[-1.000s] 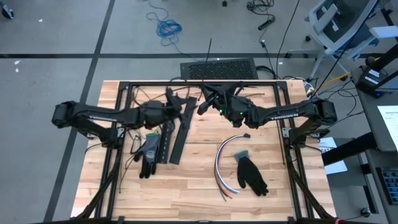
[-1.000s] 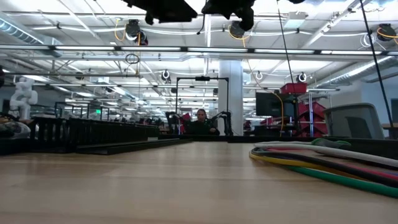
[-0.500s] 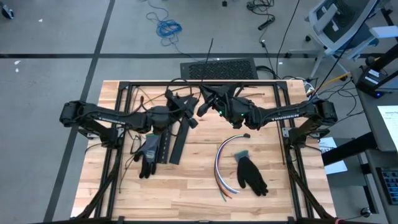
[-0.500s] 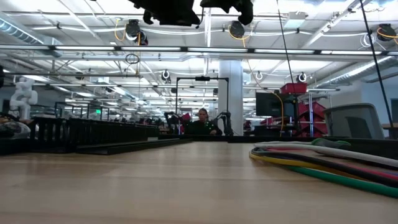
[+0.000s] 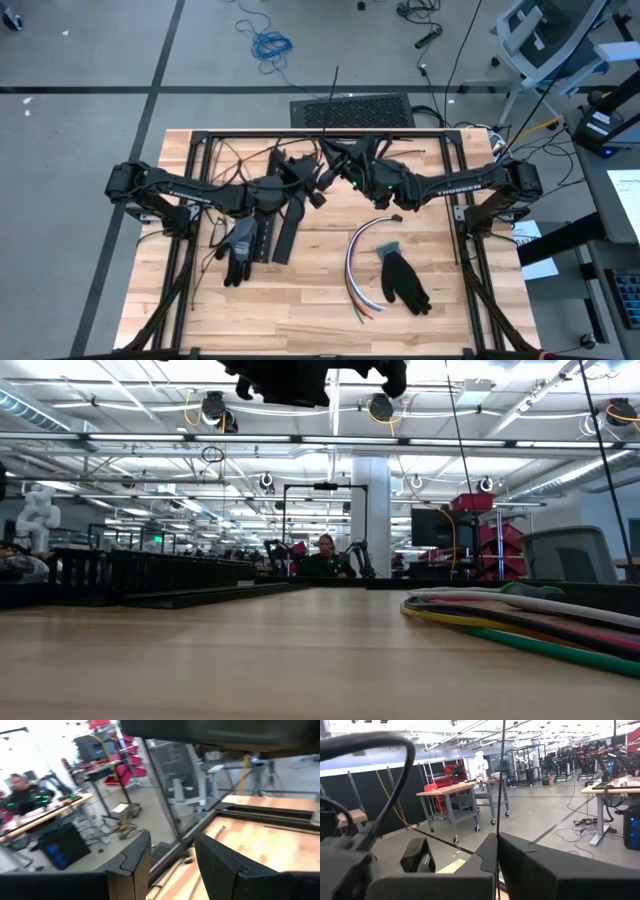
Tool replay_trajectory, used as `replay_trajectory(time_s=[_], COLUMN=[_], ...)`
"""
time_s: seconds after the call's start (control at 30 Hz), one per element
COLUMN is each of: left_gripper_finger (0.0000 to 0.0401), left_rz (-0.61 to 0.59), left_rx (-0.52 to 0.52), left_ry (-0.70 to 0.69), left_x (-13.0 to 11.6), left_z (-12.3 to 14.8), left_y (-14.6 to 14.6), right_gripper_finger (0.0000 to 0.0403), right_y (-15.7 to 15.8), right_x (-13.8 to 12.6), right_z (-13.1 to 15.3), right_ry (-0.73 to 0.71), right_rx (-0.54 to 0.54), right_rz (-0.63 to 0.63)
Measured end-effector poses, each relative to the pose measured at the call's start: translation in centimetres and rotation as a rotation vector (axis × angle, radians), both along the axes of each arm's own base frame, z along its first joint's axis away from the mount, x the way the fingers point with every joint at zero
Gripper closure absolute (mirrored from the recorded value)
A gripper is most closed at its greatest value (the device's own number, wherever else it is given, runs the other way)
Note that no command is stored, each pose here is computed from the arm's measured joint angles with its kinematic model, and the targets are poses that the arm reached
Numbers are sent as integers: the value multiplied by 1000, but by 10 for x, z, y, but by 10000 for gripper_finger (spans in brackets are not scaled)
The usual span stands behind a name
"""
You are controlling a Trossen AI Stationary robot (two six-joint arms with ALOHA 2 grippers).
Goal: Ziptie cables
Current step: Wrap the cable wires with the black ziptie
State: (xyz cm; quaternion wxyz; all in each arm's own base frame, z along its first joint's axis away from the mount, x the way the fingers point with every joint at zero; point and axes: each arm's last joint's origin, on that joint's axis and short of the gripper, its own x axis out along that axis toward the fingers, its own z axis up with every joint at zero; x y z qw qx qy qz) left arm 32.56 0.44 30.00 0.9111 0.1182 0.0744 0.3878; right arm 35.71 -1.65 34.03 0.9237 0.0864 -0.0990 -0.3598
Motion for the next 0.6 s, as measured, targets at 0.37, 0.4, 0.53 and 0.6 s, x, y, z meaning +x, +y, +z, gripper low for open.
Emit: replay_trajectory(time_s=[0.37, 0.4, 0.53, 0.6], left_gripper_finger=[251, 251, 251, 251], left_rz=[29, 29, 29, 29], left_rx=[0, 0, -3, -3], left_ry=[-22, -34, -50, -50], left_x=[-1, 0, -1, -1], left_z=[2, 3, 4, 4], left_y=[0, 0, 0, 0], right_gripper_finger=[403, 403, 403, 403], right_y=[2, 2, 2, 2], right_x=[0, 0, 0, 0], right_z=[1, 1, 2, 2], right_ry=[-15, -16, -21, -21], right_rx=[0, 0, 0, 0], right_rz=[6, 5, 6, 6])
